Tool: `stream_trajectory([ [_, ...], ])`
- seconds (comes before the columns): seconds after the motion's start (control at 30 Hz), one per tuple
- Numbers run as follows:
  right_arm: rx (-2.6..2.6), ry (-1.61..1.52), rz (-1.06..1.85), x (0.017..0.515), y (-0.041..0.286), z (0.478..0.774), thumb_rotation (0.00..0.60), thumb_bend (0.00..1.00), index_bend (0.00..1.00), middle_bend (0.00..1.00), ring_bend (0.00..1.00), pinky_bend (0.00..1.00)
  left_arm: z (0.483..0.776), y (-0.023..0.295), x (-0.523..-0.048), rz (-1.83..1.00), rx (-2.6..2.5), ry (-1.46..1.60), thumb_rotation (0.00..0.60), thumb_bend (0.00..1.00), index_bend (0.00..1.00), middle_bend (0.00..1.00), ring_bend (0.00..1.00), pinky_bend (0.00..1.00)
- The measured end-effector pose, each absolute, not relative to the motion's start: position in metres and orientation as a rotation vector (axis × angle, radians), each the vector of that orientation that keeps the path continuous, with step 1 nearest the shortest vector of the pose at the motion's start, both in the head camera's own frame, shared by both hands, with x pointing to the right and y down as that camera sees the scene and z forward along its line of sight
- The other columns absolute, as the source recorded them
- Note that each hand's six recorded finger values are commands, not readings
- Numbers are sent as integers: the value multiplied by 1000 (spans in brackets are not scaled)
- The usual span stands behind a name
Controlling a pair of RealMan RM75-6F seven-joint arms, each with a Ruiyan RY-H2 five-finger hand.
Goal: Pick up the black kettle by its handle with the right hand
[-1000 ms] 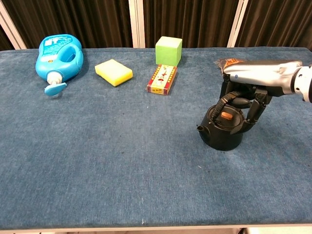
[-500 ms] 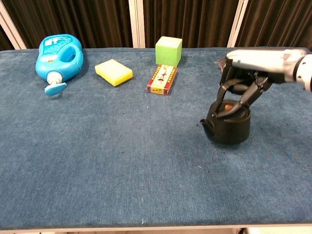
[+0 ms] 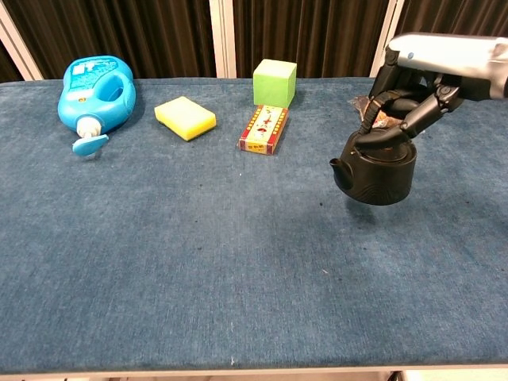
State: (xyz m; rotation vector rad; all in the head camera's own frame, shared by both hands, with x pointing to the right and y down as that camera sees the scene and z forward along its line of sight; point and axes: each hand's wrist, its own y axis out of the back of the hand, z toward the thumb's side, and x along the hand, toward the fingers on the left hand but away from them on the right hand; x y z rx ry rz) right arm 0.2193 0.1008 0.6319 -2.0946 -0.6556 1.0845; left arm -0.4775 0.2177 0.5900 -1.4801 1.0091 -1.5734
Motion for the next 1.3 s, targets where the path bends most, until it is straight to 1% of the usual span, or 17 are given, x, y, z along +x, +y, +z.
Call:
stream_trajectory([
  [0.03, -2094, -660, 1081, 220, 101, 631, 411, 460, 1000, 1000, 1000, 418, 590, 218, -477, -1572, -1480, 1009, 600, 16, 171, 160, 86, 0],
  [0.13, -2092, -665, 1079, 223, 101, 630, 408, 537, 1000, 1000, 1000, 426, 590, 217, -477, -1570, -1483, 1009, 600, 16, 171, 160, 86, 0],
  [0.23, -2089, -671, 1074, 224, 101, 629, 414, 581, 1000, 1000, 1000, 454, 590, 217, -476, -1568, -1484, 1010, 600, 17, 171, 160, 86, 0],
  [0.3, -2084, -675, 1070, 225, 100, 628, 415, 592, 1000, 1000, 1000, 481, 590, 217, -476, -1568, -1483, 1009, 600, 17, 171, 160, 86, 0],
  [0.57, -2054, -677, 1057, 225, 97, 623, 415, 595, 1000, 1000, 1000, 590, 590, 216, -475, -1565, -1477, 1001, 600, 17, 171, 161, 86, 0],
  [0.7, -2037, -655, 1065, 224, 96, 624, 417, 595, 1000, 1000, 1000, 594, 590, 216, -473, -1561, -1480, 1001, 600, 17, 171, 162, 86, 0],
  [0.97, -1970, -568, 1078, 217, 93, 626, 451, 595, 1000, 1000, 1000, 609, 591, 215, -471, -1556, -1487, 1000, 600, 17, 171, 162, 86, 0],
  [1.3, -1894, -482, 1068, 196, 87, 631, 456, 595, 1000, 1000, 1000, 609, 592, 215, -470, -1557, -1490, 998, 600, 17, 171, 162, 86, 0],
])
